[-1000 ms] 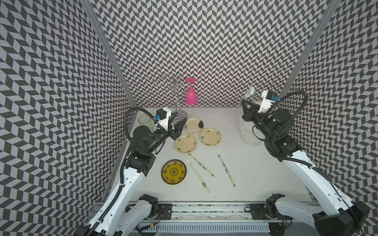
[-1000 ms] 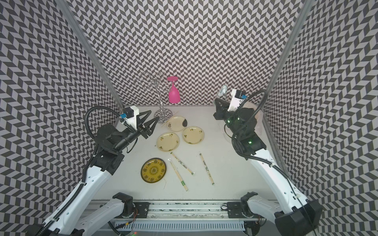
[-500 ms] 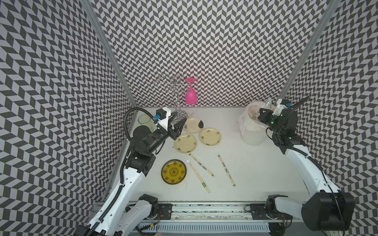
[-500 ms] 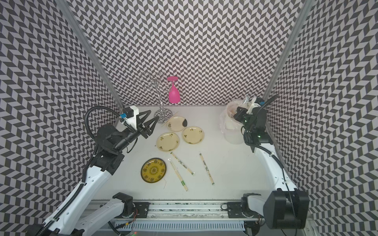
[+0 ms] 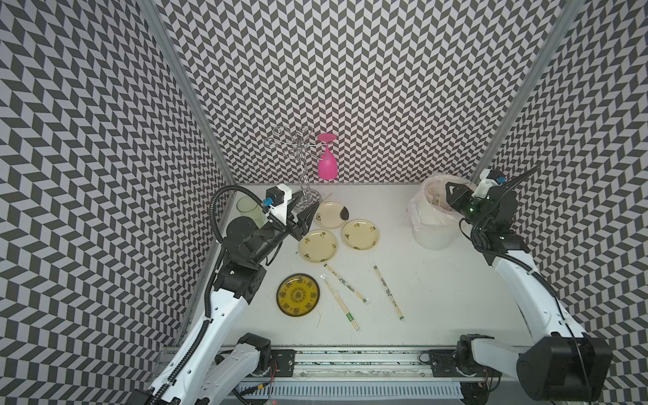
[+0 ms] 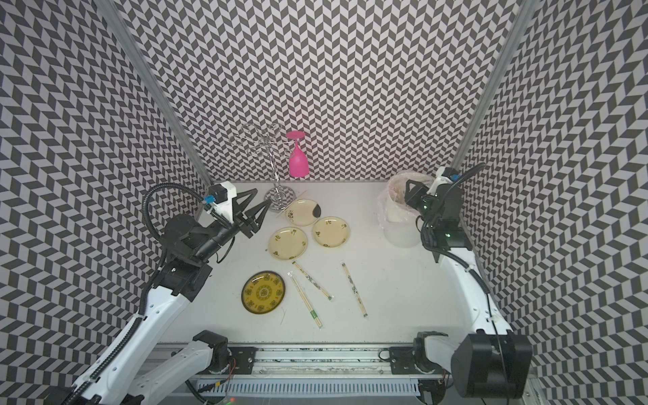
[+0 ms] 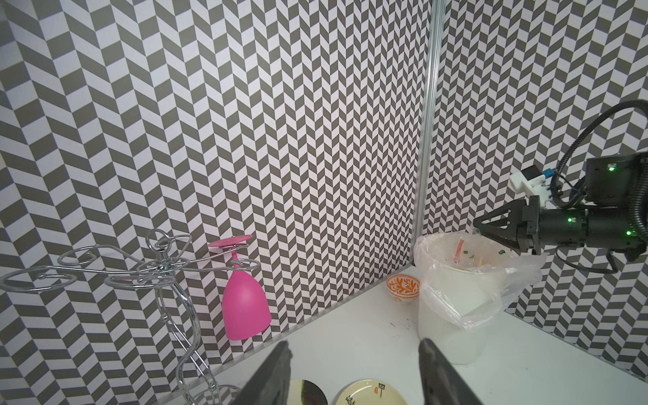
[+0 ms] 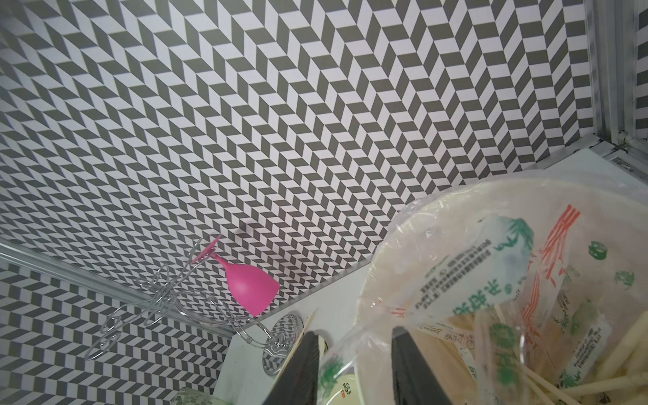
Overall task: Remove the packaging of disposable chopsticks
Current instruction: Place the packet bag in the trash bin.
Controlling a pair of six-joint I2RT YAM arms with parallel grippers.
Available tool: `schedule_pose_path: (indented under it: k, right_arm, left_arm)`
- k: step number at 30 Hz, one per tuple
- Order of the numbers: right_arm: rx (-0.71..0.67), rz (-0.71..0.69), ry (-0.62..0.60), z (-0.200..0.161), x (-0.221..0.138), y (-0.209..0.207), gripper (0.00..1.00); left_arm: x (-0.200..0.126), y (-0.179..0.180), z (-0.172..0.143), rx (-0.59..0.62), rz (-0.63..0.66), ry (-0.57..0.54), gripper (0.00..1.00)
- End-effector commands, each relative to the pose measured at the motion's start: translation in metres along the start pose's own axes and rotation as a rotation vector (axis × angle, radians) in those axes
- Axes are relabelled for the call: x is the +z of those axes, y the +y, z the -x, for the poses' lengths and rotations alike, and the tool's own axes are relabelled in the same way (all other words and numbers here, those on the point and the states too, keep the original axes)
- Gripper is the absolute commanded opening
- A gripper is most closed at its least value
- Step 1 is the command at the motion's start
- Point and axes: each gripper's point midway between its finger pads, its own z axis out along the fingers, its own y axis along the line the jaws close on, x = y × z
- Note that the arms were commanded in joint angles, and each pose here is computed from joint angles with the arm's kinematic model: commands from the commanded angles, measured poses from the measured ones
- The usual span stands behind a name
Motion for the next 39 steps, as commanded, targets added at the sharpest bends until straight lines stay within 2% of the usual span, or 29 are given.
schedule_pose_path:
  k: [1, 2, 5, 9, 18, 21, 24, 29, 32, 34, 39]
  right_arm:
    - [0.010, 0.040, -0.078, 0.026, -0.013, 0.018, 0.48]
    - [0.031, 0.028, -0.077, 0.025, -0.011, 0.011, 0.52]
    - [0.158, 0.033, 0.004, 0.016, 0.007, -0.023, 0.49]
    - [0.181, 0.035, 0.136, 0.007, 0.028, -0.029, 0.48]
    - [0.180, 0.063, 0.102, 0.016, 0.019, -0.017, 0.51]
    - [0.169, 0.108, 0.086, 0.023, 0.012, -0.004, 0.50]
    - [0.097, 0.164, 0.060, 0.035, 0.001, 0.027, 0.48]
    - [-0.134, 0.159, -0.040, 0.047, -0.025, 0.102, 0.48]
    - [-0.231, 0.217, -0.067, 0.024, -0.047, 0.150, 0.46]
    - [-0.269, 0.298, -0.041, -0.003, -0.058, 0.173, 0.45]
    - [-0.338, 0.376, 0.110, -0.090, -0.064, 0.183, 0.44]
  left_arm:
    - [-0.003, -0.003, 0.008, 0.021, 0.000, -0.026, 0.59]
    - [-0.003, -0.003, 0.008, 0.022, 0.000, -0.027, 0.59]
    - [-0.004, -0.003, 0.008, 0.020, 0.002, -0.027, 0.59]
    - [-0.003, -0.001, 0.007, 0.022, 0.010, -0.026, 0.59]
    - [-0.005, -0.001, 0.010, 0.024, 0.016, -0.032, 0.59]
    - [-0.005, -0.001, 0.009, 0.024, 0.019, -0.030, 0.59]
    - [-0.004, 0.000, 0.007, 0.020, 0.023, -0.025, 0.59]
    - [-0.002, 0.005, 0.003, 0.010, 0.047, -0.012, 0.59]
    - [0.000, 0.009, -0.001, 0.006, 0.063, -0.001, 0.59]
    - [0.001, 0.011, -0.001, 0.008, 0.076, 0.006, 0.59]
    - [0.006, 0.017, -0.012, 0.001, 0.096, 0.044, 0.59]
